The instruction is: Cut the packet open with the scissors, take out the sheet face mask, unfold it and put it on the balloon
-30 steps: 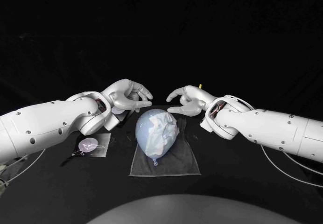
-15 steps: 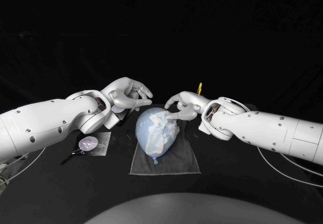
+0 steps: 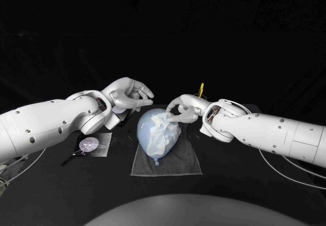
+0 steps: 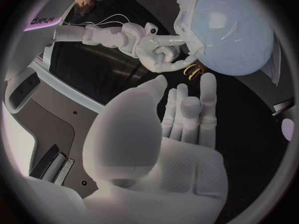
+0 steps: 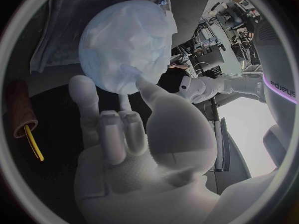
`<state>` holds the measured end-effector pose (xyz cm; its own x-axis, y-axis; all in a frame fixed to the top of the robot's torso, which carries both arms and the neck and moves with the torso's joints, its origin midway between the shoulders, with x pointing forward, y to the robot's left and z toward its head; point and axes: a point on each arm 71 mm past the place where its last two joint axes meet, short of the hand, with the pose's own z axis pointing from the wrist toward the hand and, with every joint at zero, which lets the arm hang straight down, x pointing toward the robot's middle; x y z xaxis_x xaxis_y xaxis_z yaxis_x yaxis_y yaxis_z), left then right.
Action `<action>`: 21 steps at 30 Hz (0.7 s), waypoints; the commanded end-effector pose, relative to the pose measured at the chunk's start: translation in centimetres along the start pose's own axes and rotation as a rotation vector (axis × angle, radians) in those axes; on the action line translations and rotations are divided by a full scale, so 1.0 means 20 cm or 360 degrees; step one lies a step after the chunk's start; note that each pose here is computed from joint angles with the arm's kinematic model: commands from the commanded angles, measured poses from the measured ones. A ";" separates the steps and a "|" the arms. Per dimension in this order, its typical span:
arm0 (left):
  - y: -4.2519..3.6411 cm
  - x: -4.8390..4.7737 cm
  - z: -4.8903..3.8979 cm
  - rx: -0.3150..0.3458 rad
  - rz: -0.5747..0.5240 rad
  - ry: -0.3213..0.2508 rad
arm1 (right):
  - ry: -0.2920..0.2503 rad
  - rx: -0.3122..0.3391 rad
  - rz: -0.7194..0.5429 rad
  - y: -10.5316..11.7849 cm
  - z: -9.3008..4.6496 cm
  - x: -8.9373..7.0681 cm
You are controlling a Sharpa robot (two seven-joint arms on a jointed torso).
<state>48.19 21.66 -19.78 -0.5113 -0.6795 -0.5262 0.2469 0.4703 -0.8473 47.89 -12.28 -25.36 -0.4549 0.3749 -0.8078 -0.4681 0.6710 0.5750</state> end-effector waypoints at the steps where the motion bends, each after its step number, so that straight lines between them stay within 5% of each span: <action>1: -0.007 0.000 0.001 0.0022 -0.0014 -0.0001 | -0.0009 -0.0015 -0.0039 0.01 0.00 0.01; 13: -0.007 0.003 0.001 0.0019 -0.0023 0.0007 | 0.0028 -0.0012 -0.0092 0.01 0.00 0.06; 21: -0.006 0.004 0.001 0.0016 -0.0025 0.0012 | -0.0056 -0.0033 -0.0113 0.01 0.00 0.06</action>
<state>48.18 21.68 -19.79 -0.5124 -0.6828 -0.5208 0.2424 0.4668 -0.8505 47.22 -11.69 -26.18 -0.4322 0.3511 -0.8306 -0.4973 0.6756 0.5443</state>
